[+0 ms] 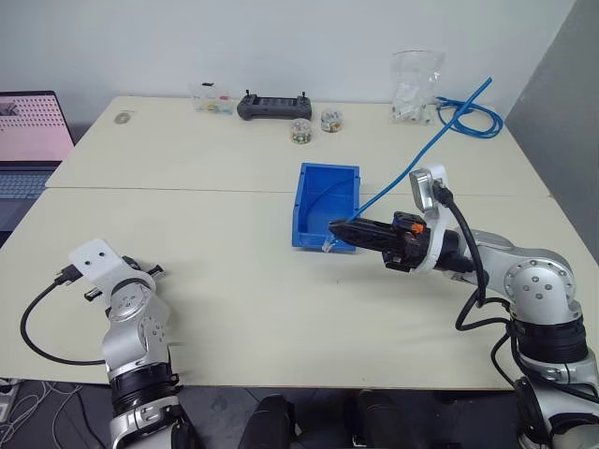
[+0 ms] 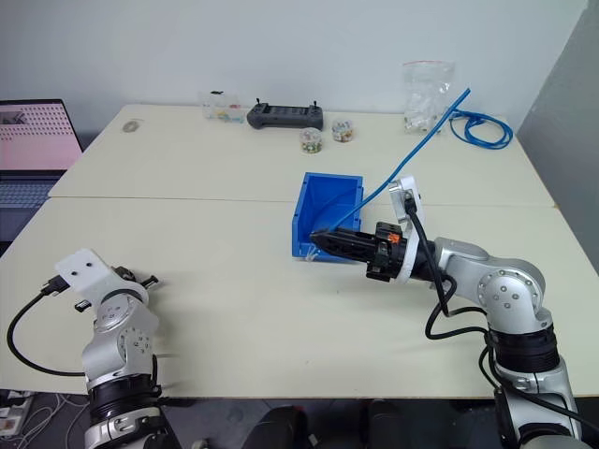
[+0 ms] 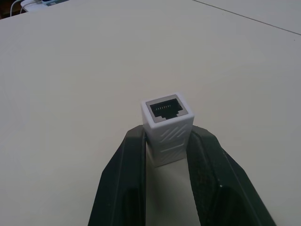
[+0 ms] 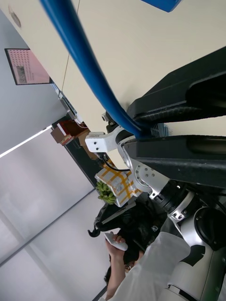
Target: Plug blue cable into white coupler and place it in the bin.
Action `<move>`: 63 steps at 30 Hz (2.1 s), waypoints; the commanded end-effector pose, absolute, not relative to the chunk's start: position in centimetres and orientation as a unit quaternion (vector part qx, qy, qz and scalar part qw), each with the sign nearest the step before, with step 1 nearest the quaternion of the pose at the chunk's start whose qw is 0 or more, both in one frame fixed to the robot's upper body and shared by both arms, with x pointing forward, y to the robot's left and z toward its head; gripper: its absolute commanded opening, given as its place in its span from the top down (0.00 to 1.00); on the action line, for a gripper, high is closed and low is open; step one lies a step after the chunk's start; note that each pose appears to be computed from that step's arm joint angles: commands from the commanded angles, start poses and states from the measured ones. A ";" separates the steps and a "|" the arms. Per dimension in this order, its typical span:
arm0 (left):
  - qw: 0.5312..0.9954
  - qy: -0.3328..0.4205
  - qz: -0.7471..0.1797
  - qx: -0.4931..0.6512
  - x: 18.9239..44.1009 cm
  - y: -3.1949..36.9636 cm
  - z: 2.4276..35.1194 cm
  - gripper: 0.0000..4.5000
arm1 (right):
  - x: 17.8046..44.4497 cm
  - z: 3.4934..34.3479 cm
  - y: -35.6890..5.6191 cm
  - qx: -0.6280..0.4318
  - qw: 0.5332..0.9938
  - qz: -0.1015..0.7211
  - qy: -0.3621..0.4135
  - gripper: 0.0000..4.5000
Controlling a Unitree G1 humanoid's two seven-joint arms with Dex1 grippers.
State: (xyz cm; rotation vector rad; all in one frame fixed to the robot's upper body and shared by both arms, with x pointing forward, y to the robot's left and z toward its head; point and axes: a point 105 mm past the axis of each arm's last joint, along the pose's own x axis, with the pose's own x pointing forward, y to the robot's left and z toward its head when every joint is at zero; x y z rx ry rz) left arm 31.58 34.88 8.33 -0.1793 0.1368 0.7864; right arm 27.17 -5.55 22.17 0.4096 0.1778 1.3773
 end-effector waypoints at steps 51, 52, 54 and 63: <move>0.663 0.170 -0.689 0.241 26.5 10.0 6.4 0.80 | 26.0 11.8 -2.0 -0.104 0.763 0.638 0.020 0.98; 0.662 0.170 -0.689 0.241 26.5 10.0 6.4 0.80 | 26.0 11.7 -2.1 -0.106 0.762 0.638 0.020 0.98; 0.661 0.172 -0.689 0.242 26.4 10.1 6.4 0.80 | 26.0 11.5 -2.3 -0.108 0.760 0.640 0.021 0.98; 0.665 0.176 -0.683 0.246 26.5 10.4 6.4 0.80 | 25.5 12.1 -2.6 -0.094 0.751 0.653 0.026 0.98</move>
